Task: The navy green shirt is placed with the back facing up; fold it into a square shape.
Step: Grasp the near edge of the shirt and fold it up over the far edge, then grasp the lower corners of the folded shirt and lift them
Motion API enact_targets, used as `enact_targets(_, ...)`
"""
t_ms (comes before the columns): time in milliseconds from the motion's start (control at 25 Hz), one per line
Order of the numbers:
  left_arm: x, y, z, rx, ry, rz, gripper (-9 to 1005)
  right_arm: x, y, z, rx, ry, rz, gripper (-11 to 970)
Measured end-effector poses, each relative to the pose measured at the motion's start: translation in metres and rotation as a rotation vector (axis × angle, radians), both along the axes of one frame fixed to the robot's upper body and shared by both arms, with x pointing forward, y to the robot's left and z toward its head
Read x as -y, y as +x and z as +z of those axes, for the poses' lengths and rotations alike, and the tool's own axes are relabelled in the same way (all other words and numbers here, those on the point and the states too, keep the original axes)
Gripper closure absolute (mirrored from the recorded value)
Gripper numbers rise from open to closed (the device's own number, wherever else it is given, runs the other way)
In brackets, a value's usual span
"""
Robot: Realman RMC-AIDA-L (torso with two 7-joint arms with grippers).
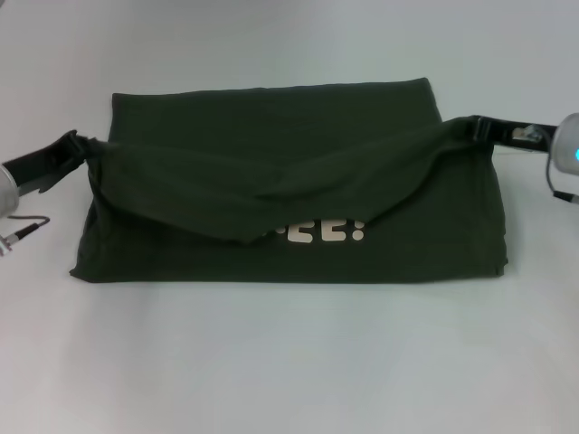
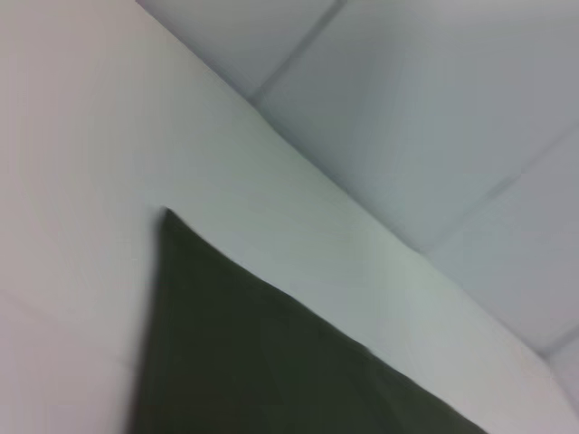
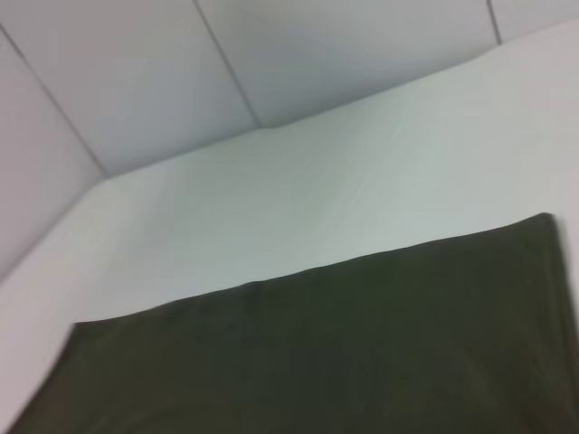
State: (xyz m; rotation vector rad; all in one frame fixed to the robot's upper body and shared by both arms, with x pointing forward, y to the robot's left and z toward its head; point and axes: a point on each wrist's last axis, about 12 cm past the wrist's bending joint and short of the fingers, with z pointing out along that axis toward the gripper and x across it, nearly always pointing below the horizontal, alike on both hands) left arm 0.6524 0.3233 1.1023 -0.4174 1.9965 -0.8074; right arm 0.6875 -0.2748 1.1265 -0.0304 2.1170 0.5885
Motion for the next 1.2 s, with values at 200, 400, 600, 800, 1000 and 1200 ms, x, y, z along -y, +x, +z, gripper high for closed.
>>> enact_targets(200,0.007,0.0,-0.017,-0.026,0.074,0.06,878,-0.009,0.003,-0.011,-0.002,-0.086,-0.063,755)
enact_targets(400,0.015,0.0,-0.03,-0.07,0.131,0.138,860,-0.007,0.004,-0.013,0.01,-0.119,-0.096,704)
enact_targets(600,0.003,0.004,-0.022,-0.047,0.155,0.178,805,0.008,0.008,-0.001,0.058,-0.118,-0.136,593)
enact_targets(800,-0.017,-0.001,-0.005,0.029,0.093,0.107,608,0.024,0.005,0.018,0.124,-0.075,-0.091,463)
enact_targets(1000,-0.027,-0.025,0.004,0.09,0.076,-0.083,311,0.057,-0.024,0.02,0.171,0.063,-0.026,255)
enact_targets(1200,-0.03,-0.048,0.004,0.053,0.165,-0.291,218,0.081,-0.066,0.014,0.165,0.178,0.132,65)
